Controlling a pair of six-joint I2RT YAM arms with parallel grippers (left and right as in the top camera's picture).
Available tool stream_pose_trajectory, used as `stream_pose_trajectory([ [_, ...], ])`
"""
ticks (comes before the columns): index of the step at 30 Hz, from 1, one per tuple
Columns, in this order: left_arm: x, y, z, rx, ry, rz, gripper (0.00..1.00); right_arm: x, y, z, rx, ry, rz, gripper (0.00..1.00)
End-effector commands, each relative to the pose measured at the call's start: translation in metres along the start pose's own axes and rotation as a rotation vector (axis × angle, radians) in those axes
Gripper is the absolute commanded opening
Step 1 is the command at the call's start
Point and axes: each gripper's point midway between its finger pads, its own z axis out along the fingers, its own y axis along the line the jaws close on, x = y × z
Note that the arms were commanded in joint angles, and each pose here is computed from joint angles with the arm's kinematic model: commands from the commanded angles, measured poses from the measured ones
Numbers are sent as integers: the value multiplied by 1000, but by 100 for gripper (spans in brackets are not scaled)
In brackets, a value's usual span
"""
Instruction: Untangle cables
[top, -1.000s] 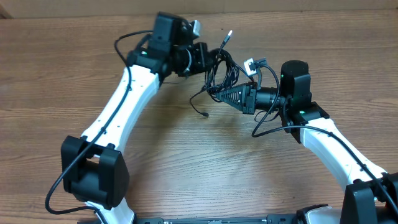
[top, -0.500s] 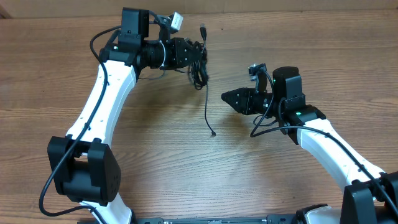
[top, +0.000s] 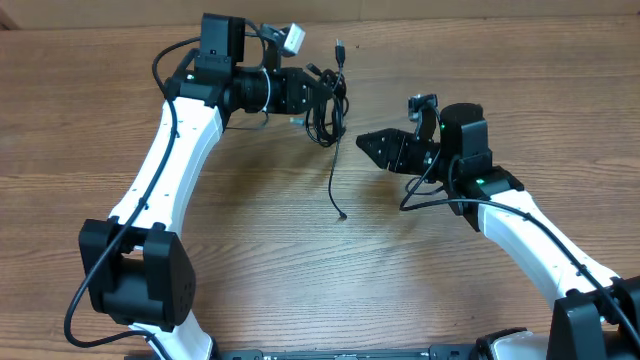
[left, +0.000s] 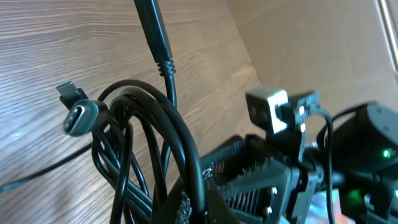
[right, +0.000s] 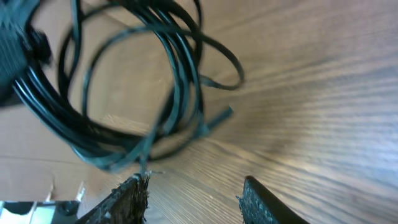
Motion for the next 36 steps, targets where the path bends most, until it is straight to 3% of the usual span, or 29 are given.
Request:
stream_pose_trajectory([
  [1,1,-28,1,100,16,103,4,-21,22,-5,-36,-53,-15,47],
  [10,10,-44,14,141,46,167,4,-24,43,-6,-128,-53,-66,36],
  [17,10,-49,16,155,47,171,4,-24,37,-5,-97,-57,-56,36],
  [20,8,-60,14,220,43,199,4,-23,34,-5,-89,-51,-47,30],
  [25,6,-71,11,284,37,231,4,-16,9,-4,33,-46,12,29],
  [27,6,-71,11,283,38,225,4,-16,8,-4,37,-44,15,25],
  [32,6,-71,11,283,38,225,4,-18,4,-4,62,-60,17,5],
  [36,5,-72,11,283,38,211,4,-16,-12,-6,142,-67,42,4],
])
